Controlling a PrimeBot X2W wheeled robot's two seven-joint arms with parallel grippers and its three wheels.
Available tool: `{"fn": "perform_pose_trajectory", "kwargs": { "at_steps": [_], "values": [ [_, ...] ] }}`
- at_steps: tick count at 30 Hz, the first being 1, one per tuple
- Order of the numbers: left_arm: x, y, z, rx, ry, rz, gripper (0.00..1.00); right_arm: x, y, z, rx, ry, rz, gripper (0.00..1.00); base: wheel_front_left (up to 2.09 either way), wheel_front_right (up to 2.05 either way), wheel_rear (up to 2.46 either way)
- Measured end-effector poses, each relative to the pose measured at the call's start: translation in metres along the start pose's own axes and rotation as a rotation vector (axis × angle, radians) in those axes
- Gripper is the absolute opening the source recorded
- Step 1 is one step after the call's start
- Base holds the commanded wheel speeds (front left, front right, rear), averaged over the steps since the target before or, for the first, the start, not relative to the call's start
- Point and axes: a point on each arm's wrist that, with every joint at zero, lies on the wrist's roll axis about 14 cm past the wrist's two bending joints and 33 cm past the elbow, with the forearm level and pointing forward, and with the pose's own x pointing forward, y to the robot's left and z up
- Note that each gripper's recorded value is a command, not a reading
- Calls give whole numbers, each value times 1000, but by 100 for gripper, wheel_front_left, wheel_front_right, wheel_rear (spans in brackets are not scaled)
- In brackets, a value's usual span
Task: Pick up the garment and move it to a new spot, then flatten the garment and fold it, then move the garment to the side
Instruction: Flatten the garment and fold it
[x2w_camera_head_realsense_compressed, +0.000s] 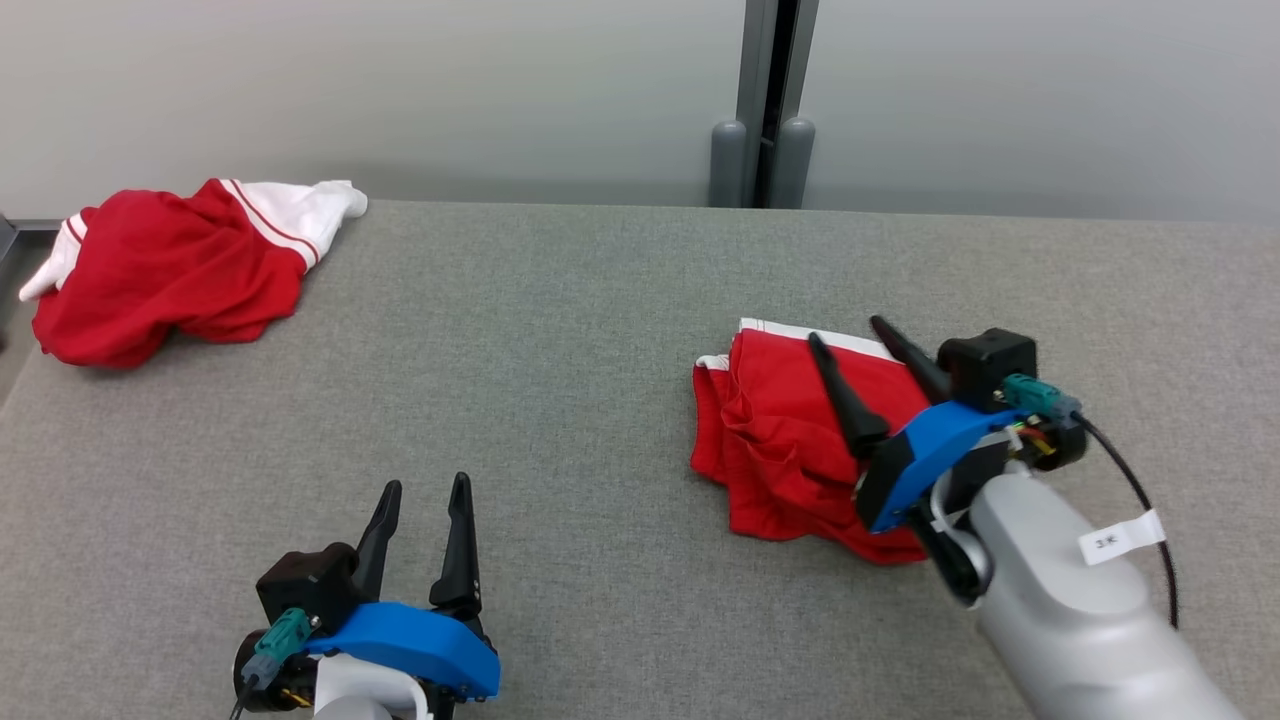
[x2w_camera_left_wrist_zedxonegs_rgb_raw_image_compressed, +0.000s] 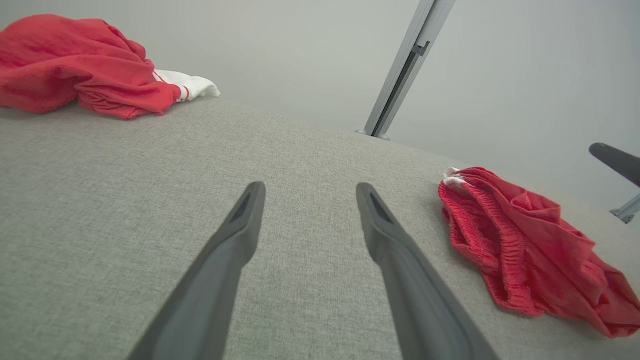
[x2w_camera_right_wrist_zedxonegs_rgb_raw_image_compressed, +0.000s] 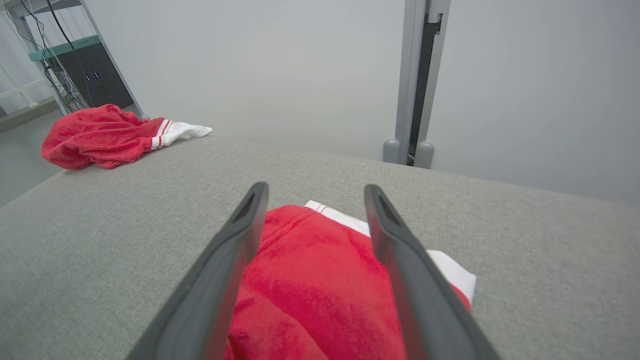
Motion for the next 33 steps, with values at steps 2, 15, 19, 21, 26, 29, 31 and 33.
{"fn": "perform_pose_trajectory", "kwargs": {
  "at_steps": [2, 15, 19, 21, 26, 29, 31, 33],
  "values": [
    [1, 0, -1, -2, 4, 1, 100, -1, -16, 1, -78, 3, -20, 91, 0, 0, 0],
    [3, 18, -8, -5, 27, 51, 100, 8, 30, -73, -300, 221, 153, 0, 0, 0, 0],
    [4, 21, -8, -8, 26, 58, 100, 3, 53, -90, -319, 260, 227, 0, 0, 0, 0],
    [4, 22, -8, -10, 27, 61, 100, -1, 59, -98, -331, 281, 254, 0, 0, 0, 0],
    [6, 23, -9, -11, 27, 64, 100, -6, 75, -105, -360, 291, 322, 0, 0, 0, 0],
    [7, 21, -10, -13, 31, 59, 100, -7, 85, -102, -376, 275, 356, 0, 0, 0, 0],
    [9, 19, -10, -15, 30, 53, 100, -6, 88, -97, -376, 254, 362, 0, 0, 0, 0],
    [10, 17, -9, -15, 29, 46, 100, -8, 90, -95, -374, 243, 365, 0, 0, 0, 0]
  ]
}}
